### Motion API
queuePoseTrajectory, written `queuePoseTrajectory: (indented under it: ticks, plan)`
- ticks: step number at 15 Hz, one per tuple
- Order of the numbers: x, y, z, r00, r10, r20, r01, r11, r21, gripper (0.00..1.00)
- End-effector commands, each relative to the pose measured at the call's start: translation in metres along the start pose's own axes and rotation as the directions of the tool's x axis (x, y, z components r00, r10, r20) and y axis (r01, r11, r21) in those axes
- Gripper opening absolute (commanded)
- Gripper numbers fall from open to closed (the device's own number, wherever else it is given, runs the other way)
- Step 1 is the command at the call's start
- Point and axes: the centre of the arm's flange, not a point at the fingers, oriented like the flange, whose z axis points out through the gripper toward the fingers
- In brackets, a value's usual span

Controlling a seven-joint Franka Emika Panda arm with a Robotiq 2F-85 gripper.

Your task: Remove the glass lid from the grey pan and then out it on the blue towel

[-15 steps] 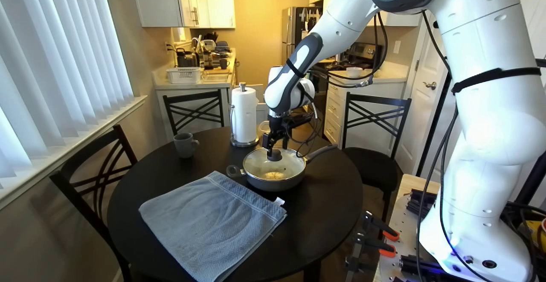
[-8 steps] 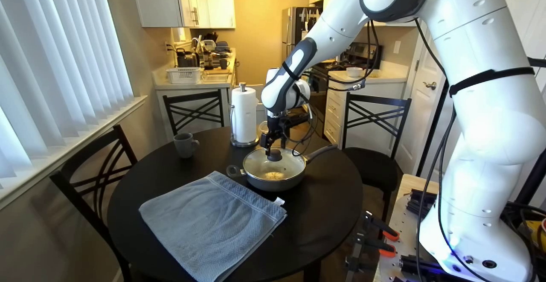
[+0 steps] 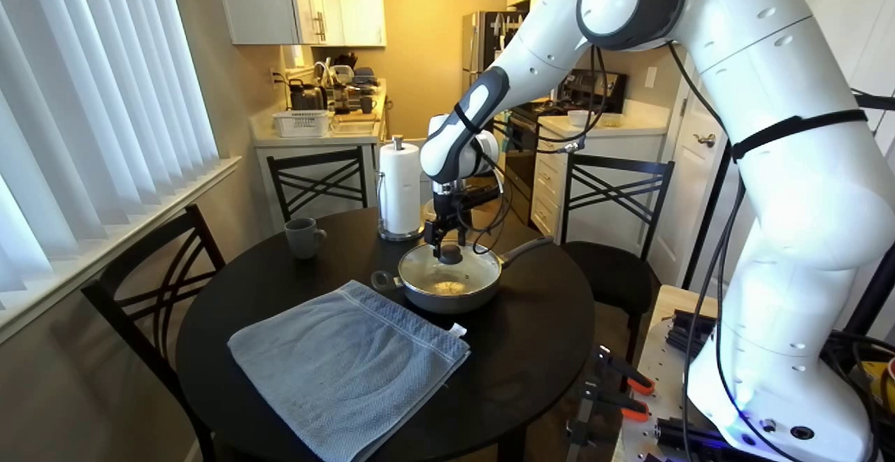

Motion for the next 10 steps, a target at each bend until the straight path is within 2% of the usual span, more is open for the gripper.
queuePoseTrajectory:
  ticks: [1, 7, 8, 9, 10]
  plan:
    - [0.0071, 0.0043, 0.0038, 0.999, -0.017, 0.035, 0.016, 1.000, 0.014, 1.00]
    - [0.0090, 0.0055, 0.0056, 0.999, -0.012, 0.034, 0.012, 1.000, 0.012, 1.00]
    - [0.0093, 0.0054, 0.0055, 0.999, -0.014, 0.035, 0.013, 1.000, 0.012, 0.94]
    - [0.0098, 0.0052, 0.0062, 0.999, -0.015, 0.038, 0.015, 1.000, 0.011, 0.73]
    - [0.0097, 0.0050, 0.0067, 0.999, -0.015, 0.042, 0.014, 1.000, 0.008, 0.70]
